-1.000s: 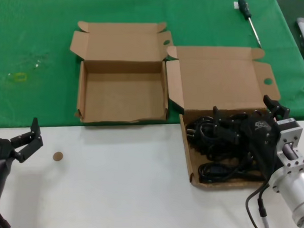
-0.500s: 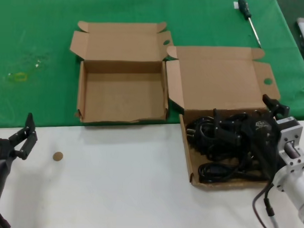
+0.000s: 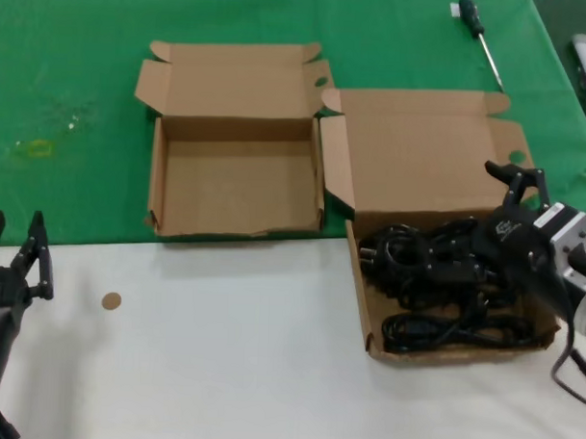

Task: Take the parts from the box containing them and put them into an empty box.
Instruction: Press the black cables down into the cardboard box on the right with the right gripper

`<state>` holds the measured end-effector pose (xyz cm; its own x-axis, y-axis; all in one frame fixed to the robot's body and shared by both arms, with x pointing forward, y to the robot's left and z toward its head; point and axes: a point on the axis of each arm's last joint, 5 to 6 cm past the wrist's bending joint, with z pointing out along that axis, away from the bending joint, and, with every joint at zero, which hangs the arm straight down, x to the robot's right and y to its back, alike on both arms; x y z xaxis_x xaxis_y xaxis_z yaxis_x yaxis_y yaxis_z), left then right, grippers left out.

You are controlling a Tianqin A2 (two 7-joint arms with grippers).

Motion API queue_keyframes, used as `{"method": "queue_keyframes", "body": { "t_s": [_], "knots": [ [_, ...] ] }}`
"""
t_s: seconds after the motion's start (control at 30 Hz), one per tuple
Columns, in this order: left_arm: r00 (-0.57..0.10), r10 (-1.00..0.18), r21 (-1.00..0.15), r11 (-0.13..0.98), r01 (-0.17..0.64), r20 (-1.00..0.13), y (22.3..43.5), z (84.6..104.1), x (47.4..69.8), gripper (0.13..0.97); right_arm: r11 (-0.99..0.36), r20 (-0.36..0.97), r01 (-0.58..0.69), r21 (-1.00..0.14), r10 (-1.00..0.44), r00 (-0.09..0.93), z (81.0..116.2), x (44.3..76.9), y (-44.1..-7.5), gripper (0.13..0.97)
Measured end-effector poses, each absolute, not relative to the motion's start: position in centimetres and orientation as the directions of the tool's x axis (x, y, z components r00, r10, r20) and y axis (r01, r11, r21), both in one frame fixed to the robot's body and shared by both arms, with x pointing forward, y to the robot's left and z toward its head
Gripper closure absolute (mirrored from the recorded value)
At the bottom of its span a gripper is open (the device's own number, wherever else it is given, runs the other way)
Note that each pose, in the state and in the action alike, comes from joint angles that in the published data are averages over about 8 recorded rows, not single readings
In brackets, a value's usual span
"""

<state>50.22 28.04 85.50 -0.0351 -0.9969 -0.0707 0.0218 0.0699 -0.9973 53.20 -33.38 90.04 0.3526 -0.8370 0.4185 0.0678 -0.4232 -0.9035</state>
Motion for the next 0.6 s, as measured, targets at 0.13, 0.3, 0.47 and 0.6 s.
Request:
{"method": "queue_keyframes", "body": {
  "t_s": [0.13,0.3,0.47,0.6],
  "knots": [
    [-0.035,-0.997,-0.997,0.070,0.022,-0.071,28.0,85.5,50.2,0.754,-0.524,0.510,0.094,-0.846,-0.746,0.428,91.2,53.9,-34.8,0.130],
    [-0.035,-0.997,-0.997,0.070,0.022,-0.071,28.0,85.5,50.2,0.827,-0.659,0.638,0.166,-0.733,-0.583,0.504,92.9,55.1,-36.6,0.130],
    [-0.035,-0.997,-0.997,0.070,0.022,-0.071,28.0,85.5,50.2,0.895,-0.762,0.742,0.265,-0.590,-0.383,0.551,94.9,56.3,-38.0,0.130],
    [-0.035,-0.997,-0.997,0.070,0.022,-0.071,28.0,85.5,50.2,0.908,-0.808,0.791,0.343,-0.479,-0.229,0.567,96.4,57.1,-38.7,0.130]
  ]
}}
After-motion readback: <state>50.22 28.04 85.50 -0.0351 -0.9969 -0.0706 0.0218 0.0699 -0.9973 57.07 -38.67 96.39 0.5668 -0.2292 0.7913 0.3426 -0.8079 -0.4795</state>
